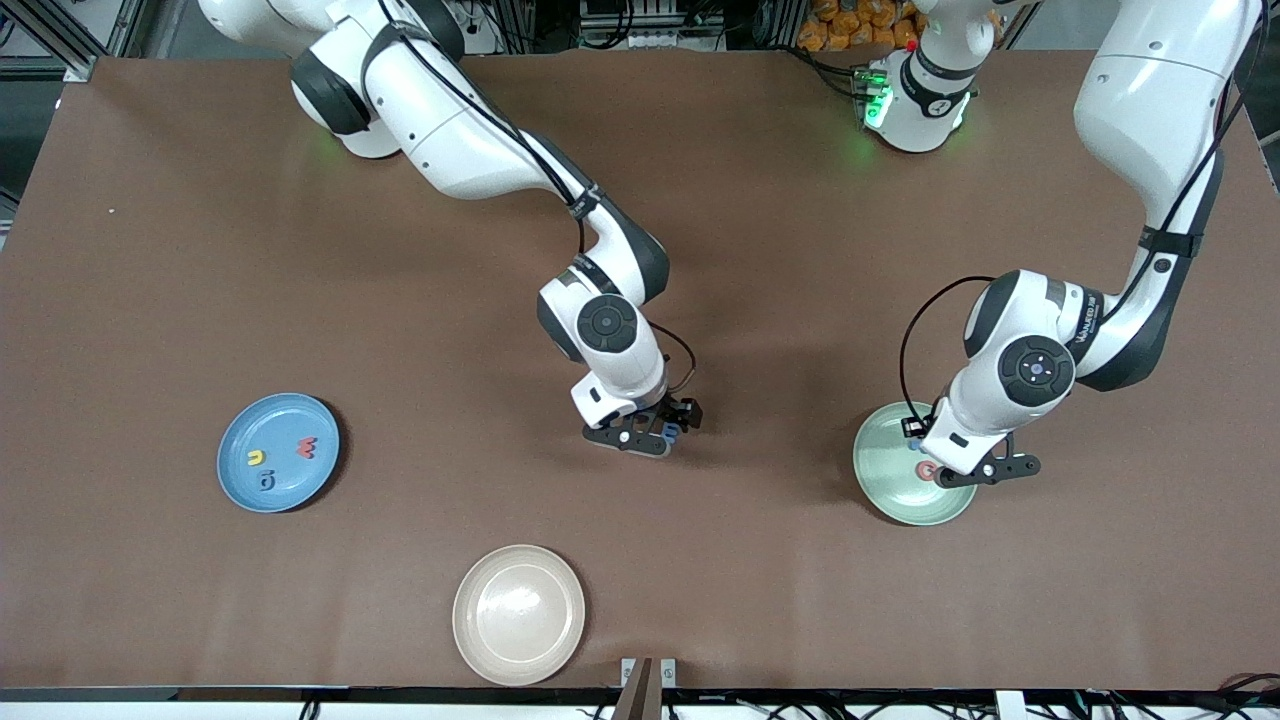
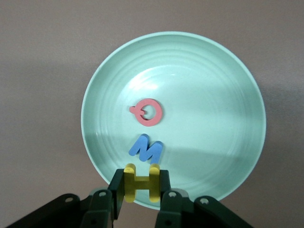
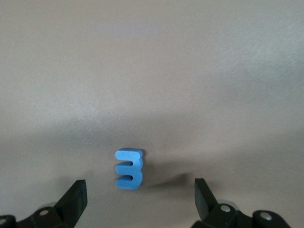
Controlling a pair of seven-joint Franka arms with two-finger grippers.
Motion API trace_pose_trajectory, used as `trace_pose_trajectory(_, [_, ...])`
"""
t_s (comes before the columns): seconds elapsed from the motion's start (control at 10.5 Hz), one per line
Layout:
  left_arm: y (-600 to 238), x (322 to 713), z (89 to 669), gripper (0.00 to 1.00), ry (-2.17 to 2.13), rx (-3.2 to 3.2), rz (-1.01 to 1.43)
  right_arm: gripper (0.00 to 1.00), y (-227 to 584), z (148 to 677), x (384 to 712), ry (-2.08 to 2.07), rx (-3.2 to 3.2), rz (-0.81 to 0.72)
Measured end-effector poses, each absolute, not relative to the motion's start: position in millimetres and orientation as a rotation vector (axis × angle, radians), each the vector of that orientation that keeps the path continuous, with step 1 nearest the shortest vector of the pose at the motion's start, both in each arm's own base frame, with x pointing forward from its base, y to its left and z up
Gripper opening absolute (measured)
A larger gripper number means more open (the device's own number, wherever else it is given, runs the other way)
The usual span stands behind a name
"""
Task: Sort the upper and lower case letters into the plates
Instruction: 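Place H on the green plate with the left gripper while the right reaches E, then grasp the blue E with the right gripper while the left gripper rises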
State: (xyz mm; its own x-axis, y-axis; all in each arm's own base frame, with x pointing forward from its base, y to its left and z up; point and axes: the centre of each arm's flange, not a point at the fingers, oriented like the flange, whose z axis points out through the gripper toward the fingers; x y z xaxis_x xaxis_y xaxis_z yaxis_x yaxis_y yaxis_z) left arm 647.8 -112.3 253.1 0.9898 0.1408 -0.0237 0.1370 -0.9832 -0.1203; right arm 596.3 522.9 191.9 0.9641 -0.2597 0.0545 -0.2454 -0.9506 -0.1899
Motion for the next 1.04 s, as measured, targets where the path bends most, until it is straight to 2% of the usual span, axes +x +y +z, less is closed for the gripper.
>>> trace_pose_trajectory(0.57, [-101.3, 650.8, 222.5, 0.34, -0.211, -3.027, 0.050, 1.00, 533.0, 178.5, 592.2, 0.282, -2.962, -0.264])
trace_pose_trajectory(0.66, [-100.7, 651.8, 222.6, 0.41, -0.211, -3.027, 0.045, 1.00, 532.5, 173.6, 592.4, 0.261, -2.969, -0.285])
trace_pose_trajectory(0.76, [-102.8, 653.9, 226.1, 0.59, -0.209, -3.032, 0.030, 1.00, 533.5, 173.1, 592.1, 0.240, -2.974, -0.306])
trace_pose_trajectory(0.85, [-107.7, 656.3, 232.5, 0.73, -0.201, -3.039, 0.010, 1.00, 534.4, 174.3, 592.2, 0.222, -2.976, -0.327])
trace_pose_trajectory(0.95, [-112.6, 659.5, 243.9, 0.82, -0.194, -3.045, -0.021, 1.00, 534.5, 174.6, 592.6, 0.209, -2.979, -0.341])
trace_pose_trajectory(1.04, [-117.6, 661.4, 258.7, 0.96, -0.186, -3.047, -0.054, 1.00, 535.1, 174.2, 592.1, 0.176, -2.993, -0.367])
